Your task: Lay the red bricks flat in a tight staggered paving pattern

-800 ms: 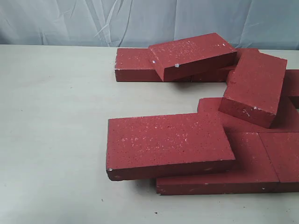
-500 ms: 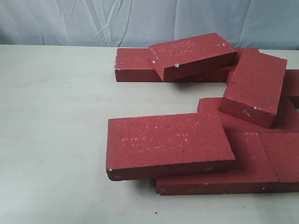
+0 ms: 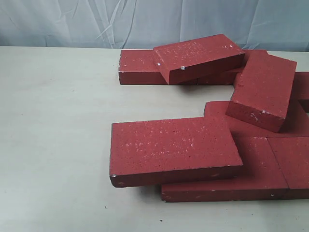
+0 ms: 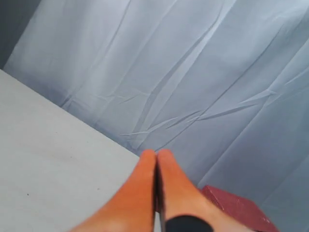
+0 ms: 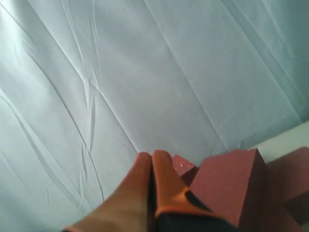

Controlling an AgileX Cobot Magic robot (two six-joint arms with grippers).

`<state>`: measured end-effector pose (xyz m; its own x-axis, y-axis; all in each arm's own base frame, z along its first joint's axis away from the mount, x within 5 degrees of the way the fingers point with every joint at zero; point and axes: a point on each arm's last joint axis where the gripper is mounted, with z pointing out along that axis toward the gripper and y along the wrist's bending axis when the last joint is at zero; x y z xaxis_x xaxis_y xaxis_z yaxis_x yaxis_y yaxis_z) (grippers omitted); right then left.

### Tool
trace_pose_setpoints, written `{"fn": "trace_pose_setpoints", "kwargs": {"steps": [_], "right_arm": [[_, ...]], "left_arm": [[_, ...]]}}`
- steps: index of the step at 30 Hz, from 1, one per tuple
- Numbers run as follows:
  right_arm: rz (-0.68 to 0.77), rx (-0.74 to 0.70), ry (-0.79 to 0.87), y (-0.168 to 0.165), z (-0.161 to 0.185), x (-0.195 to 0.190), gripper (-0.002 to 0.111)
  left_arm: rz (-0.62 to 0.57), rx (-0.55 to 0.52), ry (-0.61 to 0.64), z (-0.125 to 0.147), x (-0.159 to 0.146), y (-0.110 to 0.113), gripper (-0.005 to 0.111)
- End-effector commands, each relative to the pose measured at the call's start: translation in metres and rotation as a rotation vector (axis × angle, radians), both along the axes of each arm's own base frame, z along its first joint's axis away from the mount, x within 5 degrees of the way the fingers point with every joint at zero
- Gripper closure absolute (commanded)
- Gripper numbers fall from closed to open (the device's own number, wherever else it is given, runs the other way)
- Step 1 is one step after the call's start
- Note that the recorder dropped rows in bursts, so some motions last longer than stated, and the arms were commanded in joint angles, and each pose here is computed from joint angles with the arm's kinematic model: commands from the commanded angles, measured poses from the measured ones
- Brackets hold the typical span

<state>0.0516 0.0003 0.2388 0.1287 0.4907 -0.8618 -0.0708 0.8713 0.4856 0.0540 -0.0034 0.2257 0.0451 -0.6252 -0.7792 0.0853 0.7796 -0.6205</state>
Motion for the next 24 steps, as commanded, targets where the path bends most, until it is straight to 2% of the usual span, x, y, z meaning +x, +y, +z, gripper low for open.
{"fn": "trace_pose_setpoints", "kwargs": {"steps": [1,5,7,11,15,19,21,24], "right_arm": [[0.017,-0.115,-0.014,0.003,0.036,-0.005,0.109],[0.051,-0.213,0.129,0.006,0.061,0.009,0.109],[0.077,-0.299,0.282,0.007,0.076,0.025,0.109],[0.168,-0.415,0.539,0.009,0.09,0.058,0.109],[0.293,-0.496,0.786,0.012,0.09,0.09,0.109],[0.325,-0.495,0.918,0.011,0.079,0.146,0.109],[0.339,-0.492,0.971,0.01,0.072,0.175,0.109],[0.351,-0.487,1.016,0.009,0.066,0.205,0.109]], "left_arm": [[-0.062,0.154,0.049,0.024,-0.002,-0.006,0.107],[-0.116,0.318,0.209,0.047,0.008,-0.009,0.107],[-0.199,0.434,0.348,0.06,0.024,-0.014,0.107],[-0.339,0.545,0.508,0.077,0.048,-0.02,0.107],[-0.498,0.559,0.619,0.072,0.07,-0.03,0.107],[-0.71,0.56,0.581,0.066,0.082,-0.051,0.107],[-0.746,0.556,0.591,0.062,0.087,-0.055,0.107],[-0.797,0.471,0.57,0.062,0.093,-0.064,0.107]]}}
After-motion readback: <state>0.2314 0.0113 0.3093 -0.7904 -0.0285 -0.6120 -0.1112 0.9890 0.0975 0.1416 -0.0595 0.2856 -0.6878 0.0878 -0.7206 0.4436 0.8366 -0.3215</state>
